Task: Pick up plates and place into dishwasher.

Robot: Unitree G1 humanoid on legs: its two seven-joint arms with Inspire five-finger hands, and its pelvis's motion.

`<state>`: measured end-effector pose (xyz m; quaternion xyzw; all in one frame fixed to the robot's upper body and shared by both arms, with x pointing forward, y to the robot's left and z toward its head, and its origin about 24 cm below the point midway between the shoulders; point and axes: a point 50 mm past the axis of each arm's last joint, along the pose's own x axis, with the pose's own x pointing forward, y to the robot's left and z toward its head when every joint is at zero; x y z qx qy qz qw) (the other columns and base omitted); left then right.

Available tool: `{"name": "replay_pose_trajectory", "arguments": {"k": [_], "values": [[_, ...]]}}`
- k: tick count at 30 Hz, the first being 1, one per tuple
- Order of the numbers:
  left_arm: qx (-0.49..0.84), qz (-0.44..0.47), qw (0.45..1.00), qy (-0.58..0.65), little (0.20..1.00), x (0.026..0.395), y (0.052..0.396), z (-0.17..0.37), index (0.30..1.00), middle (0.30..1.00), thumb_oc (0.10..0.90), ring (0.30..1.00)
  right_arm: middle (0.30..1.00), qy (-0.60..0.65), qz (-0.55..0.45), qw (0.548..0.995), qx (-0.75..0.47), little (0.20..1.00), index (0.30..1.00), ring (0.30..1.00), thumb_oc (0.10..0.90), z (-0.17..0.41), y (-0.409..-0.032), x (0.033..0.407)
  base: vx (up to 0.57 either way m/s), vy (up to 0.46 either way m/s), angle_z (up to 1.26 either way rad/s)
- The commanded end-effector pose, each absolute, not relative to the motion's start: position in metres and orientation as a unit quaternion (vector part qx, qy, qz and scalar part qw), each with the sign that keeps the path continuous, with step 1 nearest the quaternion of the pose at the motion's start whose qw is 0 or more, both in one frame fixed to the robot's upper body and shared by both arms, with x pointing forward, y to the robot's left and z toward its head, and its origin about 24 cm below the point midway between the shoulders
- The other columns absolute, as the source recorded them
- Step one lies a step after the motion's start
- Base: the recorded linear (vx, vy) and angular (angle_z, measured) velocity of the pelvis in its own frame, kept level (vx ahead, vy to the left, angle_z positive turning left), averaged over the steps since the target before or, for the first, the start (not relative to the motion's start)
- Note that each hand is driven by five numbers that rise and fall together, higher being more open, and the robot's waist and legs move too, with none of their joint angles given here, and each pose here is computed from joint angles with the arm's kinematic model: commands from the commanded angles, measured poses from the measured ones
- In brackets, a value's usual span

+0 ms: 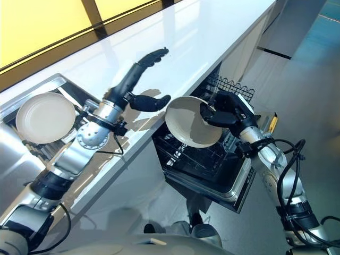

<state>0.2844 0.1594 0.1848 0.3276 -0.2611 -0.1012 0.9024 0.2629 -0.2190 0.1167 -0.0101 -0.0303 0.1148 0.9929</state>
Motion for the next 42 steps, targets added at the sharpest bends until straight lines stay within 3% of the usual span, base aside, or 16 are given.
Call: {"name": "replay_pose_trajectory", "arguments": {"k": [1,11,25,32,42], "values": [[0.351,-0.073,0.865,-0.351,0.9,0.271,0.173,0.228,0.9,0.9,0.8,0.9,0.3,-0.213,0.102,0.971,-0.026,0.2,0.3,0.3,0.1,0.19,-0.225,0.259,-0.01,-0.031,0.24],[0.389,-0.002,0.862,-0.325,0.9,0.236,0.235,0.229,0.9,0.9,0.8,0.9,0.3,-0.232,0.013,0.966,-0.118,0.2,0.3,0.3,0.1,0.196,-0.255,0.241,0.0,-0.015,0.12],[0.431,0.235,0.835,-0.248,0.9,0.201,0.323,0.218,0.9,0.9,0.8,0.9,0.3,-0.201,-0.11,0.936,-0.266,0.2,0.3,0.3,0.1,0.201,-0.295,0.226,0.01,-0.008,0.12],[0.417,0.251,0.847,-0.213,0.9,0.202,0.336,0.207,0.9,0.9,0.8,0.9,0.3,-0.166,-0.103,0.93,-0.313,0.2,0.3,0.3,0.1,0.197,-0.299,0.23,0.0,0.003,0.0],[0.394,0.192,0.863,-0.251,0.9,0.219,0.309,0.202,0.9,0.9,0.8,0.9,0.3,-0.071,-0.111,0.94,-0.315,0.2,0.3,0.3,0.1,0.141,-0.287,0.257,0.0,0.0,0.0]]}}
